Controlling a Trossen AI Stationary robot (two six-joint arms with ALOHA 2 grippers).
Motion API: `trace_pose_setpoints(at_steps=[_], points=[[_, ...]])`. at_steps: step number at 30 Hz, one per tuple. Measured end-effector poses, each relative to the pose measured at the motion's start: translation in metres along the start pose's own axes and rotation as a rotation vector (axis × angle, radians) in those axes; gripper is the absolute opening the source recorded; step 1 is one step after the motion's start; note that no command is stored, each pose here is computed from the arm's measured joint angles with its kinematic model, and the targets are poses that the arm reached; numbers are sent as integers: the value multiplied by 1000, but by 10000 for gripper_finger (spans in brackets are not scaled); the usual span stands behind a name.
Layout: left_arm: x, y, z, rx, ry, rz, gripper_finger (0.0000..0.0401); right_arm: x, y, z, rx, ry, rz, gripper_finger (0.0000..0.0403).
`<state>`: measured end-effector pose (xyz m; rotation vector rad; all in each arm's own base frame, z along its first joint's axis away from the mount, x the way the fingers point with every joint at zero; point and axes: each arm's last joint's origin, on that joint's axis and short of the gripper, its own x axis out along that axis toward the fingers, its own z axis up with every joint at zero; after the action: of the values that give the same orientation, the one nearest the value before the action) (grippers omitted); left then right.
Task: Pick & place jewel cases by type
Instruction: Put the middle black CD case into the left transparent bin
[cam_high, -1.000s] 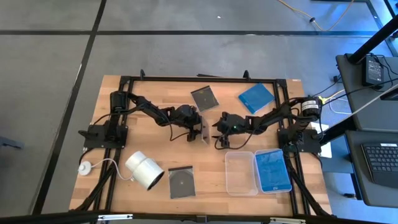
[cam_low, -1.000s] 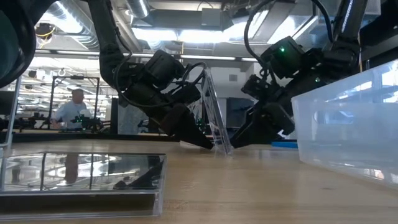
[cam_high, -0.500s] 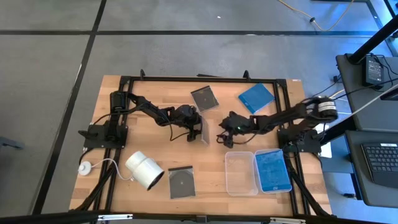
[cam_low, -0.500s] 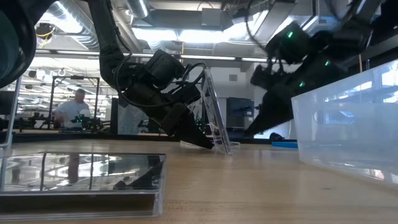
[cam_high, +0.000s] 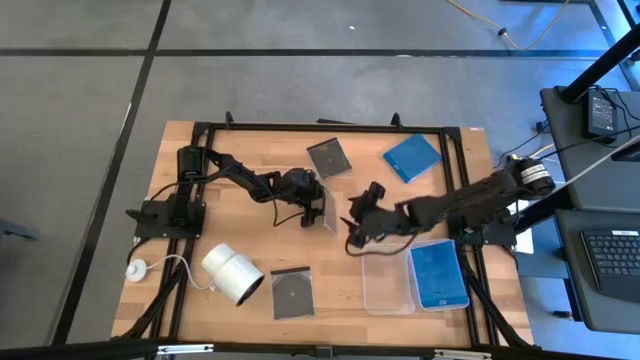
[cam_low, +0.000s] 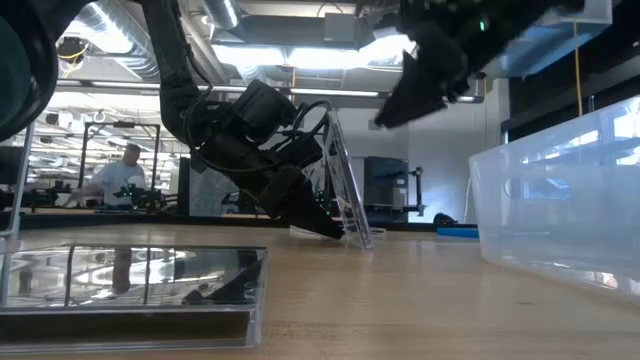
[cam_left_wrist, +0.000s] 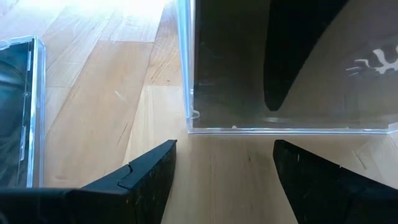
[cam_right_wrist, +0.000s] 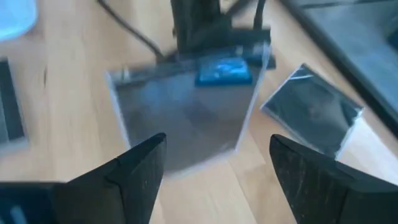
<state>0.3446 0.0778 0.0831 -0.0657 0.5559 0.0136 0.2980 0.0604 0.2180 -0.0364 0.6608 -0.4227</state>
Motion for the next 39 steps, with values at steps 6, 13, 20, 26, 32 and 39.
trace_pose_setpoints(at_steps=[6,13,20,26,32,39], points=[[0,0,1,2,-7,3,265,-8,46,7,4,-81,-78,287],[0,1,2,7,-19,8,265,9,95,-5,-63,-137,-215,287],[0,1,3,10,-30,9,265,30,128,-2,-59,-197,-325,287],[0,1,4,19,-35,9,265,39,135,3,7,-249,-398,287],[0,1,4,19,-35,9,265,44,129,3,176,-269,-390,286],[0,1,4,20,-35,9,265,47,127,0,161,-230,-377,259]])
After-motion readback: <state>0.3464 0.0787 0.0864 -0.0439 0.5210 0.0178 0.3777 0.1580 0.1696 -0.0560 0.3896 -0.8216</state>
